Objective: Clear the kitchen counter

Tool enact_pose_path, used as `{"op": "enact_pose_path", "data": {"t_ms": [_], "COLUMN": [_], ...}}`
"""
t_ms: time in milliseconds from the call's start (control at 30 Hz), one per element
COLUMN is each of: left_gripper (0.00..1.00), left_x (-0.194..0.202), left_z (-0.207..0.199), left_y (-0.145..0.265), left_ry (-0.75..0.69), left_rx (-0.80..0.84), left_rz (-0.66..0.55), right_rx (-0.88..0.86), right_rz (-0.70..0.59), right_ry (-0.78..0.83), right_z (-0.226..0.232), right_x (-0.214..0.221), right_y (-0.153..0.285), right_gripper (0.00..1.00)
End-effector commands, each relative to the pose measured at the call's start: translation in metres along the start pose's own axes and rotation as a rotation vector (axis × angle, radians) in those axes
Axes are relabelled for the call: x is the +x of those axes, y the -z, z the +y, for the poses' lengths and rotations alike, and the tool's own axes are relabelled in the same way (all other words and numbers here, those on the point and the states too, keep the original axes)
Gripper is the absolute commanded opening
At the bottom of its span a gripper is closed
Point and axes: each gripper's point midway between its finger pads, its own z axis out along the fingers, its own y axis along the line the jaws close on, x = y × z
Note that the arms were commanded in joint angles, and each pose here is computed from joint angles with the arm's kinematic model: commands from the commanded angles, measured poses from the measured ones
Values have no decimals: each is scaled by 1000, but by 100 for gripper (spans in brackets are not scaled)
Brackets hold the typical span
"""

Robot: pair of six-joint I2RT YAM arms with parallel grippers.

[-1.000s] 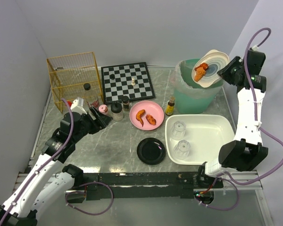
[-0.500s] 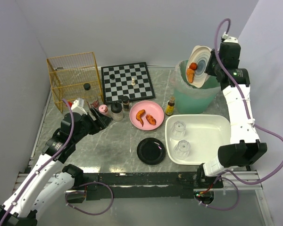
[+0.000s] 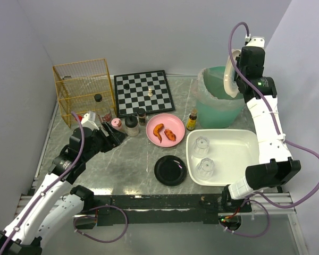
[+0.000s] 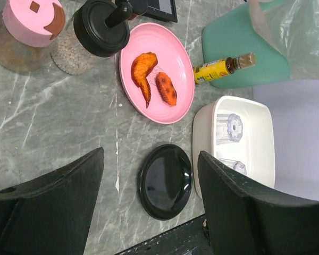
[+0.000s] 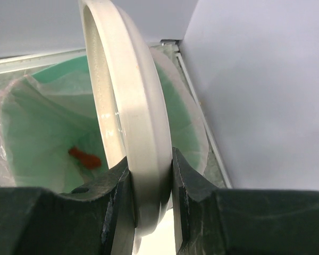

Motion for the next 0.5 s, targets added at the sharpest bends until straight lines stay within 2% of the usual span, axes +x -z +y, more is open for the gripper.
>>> {"op": "enact_pose_path", "data": {"t_ms": [0, 167, 267, 467], "left_gripper": [75, 75, 75, 75], "left_x": [-3, -3, -2, -2], "left_z": [-8, -7, -9, -14], "left_y": [-1, -3, -6, -12], "left_ry": [-14, -13, -15, -23], "left_rx": [42, 38, 45, 65], "left_rz": [-10, -12, -4, 9], "right_rx": [81, 7, -63, -106], "right_rz": [-316, -363, -336, -195], "right_ry": [-164, -261, -313, -389], "right_z": [-34, -36, -34, -40], "right_x": [-86, -95, -92, -28], "right_y": [49, 83, 106, 142], "right_gripper": [0, 0, 0, 0]}}
